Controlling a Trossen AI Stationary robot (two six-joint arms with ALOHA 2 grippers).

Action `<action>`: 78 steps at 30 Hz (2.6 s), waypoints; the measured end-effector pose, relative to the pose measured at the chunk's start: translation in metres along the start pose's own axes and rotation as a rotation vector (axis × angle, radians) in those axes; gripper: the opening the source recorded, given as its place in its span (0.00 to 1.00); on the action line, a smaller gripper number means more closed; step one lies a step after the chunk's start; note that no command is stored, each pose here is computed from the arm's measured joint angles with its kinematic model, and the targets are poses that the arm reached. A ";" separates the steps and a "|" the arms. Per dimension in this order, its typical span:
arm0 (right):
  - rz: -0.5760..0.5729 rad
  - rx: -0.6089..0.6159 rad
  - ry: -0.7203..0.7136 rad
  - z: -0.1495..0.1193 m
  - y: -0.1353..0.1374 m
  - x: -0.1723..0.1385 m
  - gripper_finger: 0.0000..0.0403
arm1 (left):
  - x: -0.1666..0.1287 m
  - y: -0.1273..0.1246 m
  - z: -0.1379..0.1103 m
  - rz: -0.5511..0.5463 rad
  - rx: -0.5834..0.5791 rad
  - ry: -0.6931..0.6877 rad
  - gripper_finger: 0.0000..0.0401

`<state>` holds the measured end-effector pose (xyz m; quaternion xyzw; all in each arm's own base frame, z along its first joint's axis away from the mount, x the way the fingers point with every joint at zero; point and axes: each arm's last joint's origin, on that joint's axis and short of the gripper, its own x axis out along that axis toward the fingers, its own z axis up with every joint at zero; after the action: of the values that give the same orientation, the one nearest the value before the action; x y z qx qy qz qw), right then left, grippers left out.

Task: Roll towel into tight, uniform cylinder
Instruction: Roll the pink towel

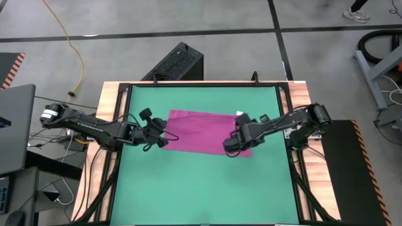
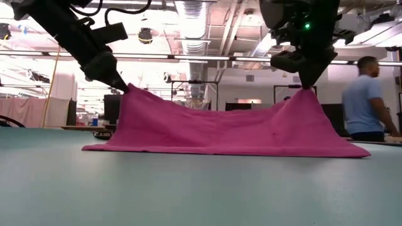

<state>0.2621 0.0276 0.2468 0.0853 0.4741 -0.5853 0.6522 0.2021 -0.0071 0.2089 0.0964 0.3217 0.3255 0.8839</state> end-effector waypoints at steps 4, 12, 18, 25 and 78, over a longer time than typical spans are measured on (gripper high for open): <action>-0.009 0.007 0.009 0.004 -0.001 0.003 0.31 | 0.003 0.003 -0.001 -0.032 0.017 0.028 0.15; -0.010 -0.040 -0.067 0.003 0.000 0.001 0.41 | 0.009 0.010 -0.003 0.014 0.012 0.065 0.36; 0.136 -0.245 -0.300 -0.030 0.016 -0.034 0.40 | 0.001 -0.008 0.003 -0.400 -0.025 0.039 0.39; 0.404 -0.434 -0.449 -0.111 0.019 -0.080 0.40 | -0.031 -0.040 0.012 -0.695 0.086 -0.146 0.36; 0.457 -0.387 -0.247 -0.112 0.077 0.028 0.40 | 0.021 -0.077 -0.053 -0.590 0.002 -0.159 0.35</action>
<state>0.2651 0.1061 0.1327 -0.0076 0.4624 -0.3286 0.8235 0.2202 -0.0549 0.1285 0.0249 0.2662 0.0456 0.9625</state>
